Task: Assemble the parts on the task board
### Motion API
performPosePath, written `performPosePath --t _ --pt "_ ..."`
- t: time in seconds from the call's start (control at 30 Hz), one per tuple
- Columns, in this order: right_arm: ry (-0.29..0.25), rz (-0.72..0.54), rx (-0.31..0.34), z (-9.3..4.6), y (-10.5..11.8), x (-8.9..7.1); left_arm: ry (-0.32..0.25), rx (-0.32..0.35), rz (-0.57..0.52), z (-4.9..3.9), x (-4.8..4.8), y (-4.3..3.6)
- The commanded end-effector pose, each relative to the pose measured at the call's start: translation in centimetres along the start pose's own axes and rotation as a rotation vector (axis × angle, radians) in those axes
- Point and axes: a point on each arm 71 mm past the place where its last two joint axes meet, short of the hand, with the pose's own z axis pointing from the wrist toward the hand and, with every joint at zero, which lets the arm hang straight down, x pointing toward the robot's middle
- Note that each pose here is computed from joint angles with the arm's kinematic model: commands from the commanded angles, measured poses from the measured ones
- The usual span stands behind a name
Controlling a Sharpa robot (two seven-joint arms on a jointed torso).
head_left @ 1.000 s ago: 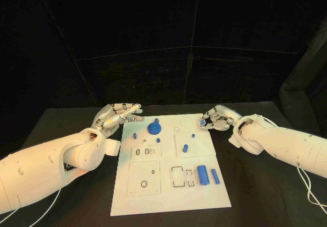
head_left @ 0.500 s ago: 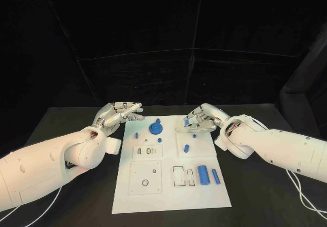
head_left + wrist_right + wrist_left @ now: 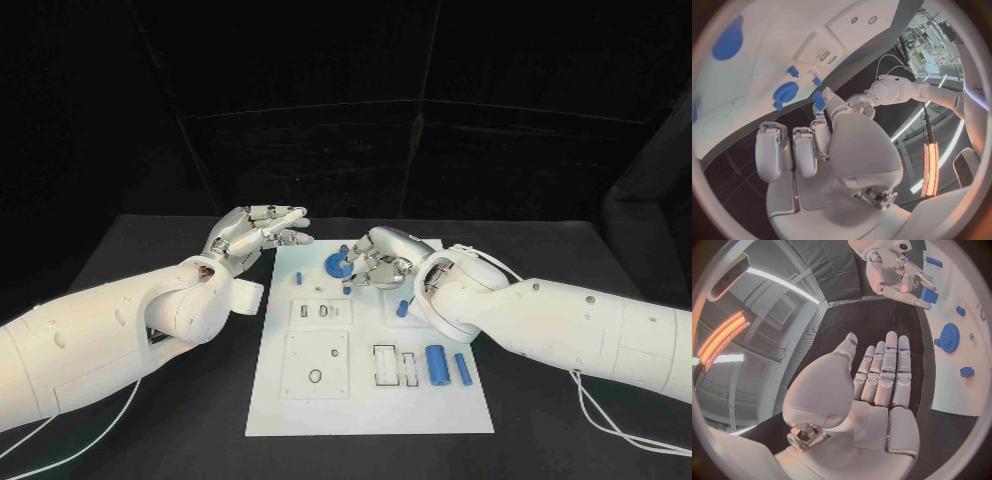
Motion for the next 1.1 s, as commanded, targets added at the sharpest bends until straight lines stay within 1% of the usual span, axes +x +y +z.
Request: performPosePath --t 0.03,0.2,0.37,0.5,0.77,1.1 --pt "0.058 -0.091 0.043 0.2 0.1 1.4 0.004 0.01 -0.008 0.06 0.0 -0.2" --pt "0.086 -0.108 0.046 0.4 0.7 3.2 0.003 0.011 -0.007 0.09 -0.04 -0.22" --pt "0.098 -0.121 0.046 0.5 1.0 4.3 0.004 0.011 -0.008 0.12 0.01 -0.21" --pt "0.105 -0.129 0.043 0.6 1.3 4.9 0.005 0.011 -0.008 0.14 0.04 -0.2" --pt "0.116 -0.134 0.038 0.7 1.6 5.6 0.005 0.01 -0.008 0.17 0.01 -0.18" --pt "0.133 -0.145 0.047 0.6 1.3 5.8 0.005 0.008 -0.009 0.21 0.02 -0.15"
